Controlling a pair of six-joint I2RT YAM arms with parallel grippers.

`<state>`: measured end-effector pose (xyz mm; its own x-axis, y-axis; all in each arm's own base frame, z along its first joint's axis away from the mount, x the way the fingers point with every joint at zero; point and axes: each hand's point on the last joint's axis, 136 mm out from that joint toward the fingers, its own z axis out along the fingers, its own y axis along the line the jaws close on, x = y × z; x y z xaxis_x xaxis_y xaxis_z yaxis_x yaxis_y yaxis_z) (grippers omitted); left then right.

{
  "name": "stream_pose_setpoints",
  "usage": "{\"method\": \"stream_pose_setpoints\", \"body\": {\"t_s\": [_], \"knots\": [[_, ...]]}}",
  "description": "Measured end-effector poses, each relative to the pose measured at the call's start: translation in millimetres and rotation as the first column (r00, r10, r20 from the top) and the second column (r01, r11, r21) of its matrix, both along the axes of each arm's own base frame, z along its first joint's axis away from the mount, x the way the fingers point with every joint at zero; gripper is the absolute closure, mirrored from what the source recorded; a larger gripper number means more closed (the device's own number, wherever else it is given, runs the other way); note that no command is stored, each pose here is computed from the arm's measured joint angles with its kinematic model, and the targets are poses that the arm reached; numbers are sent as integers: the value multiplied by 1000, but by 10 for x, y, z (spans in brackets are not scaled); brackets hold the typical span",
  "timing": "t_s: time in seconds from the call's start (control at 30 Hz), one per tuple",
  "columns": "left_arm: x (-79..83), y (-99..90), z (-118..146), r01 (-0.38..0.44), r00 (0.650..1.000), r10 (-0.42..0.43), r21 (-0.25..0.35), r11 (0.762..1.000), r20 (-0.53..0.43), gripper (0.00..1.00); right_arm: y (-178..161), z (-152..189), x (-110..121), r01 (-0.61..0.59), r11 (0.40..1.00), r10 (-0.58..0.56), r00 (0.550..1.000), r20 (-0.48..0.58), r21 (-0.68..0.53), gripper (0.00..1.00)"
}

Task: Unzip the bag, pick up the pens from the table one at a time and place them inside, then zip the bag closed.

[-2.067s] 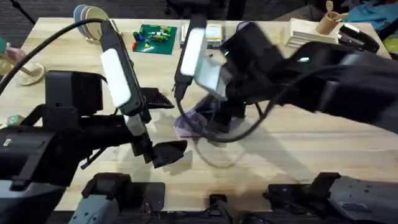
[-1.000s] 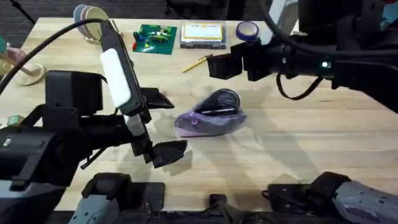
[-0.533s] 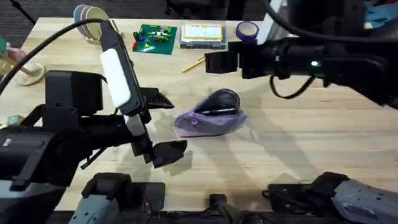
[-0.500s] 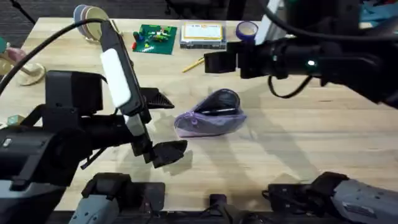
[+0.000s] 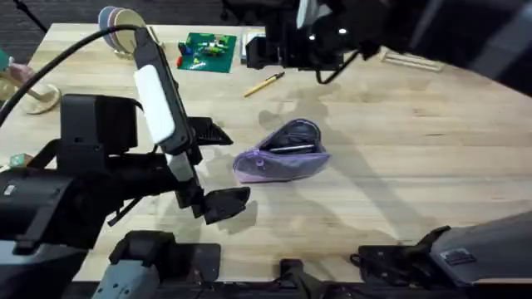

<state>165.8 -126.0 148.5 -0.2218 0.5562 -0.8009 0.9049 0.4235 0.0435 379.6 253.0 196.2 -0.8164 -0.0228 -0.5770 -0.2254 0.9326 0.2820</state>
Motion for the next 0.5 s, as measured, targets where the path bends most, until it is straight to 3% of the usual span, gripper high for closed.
{"method": "stream_pose_setpoints", "body": {"t_s": [0.27,0.5], "knots": [[0,0,0,0,1000,0,0,1000,0,8,48,-318,299,141,988,-139,990,23,-70,4],[0,0,0,0,1000,0,0,1000,0,8,302,-495,593,222,975,-223,972,79,20,4]]}}
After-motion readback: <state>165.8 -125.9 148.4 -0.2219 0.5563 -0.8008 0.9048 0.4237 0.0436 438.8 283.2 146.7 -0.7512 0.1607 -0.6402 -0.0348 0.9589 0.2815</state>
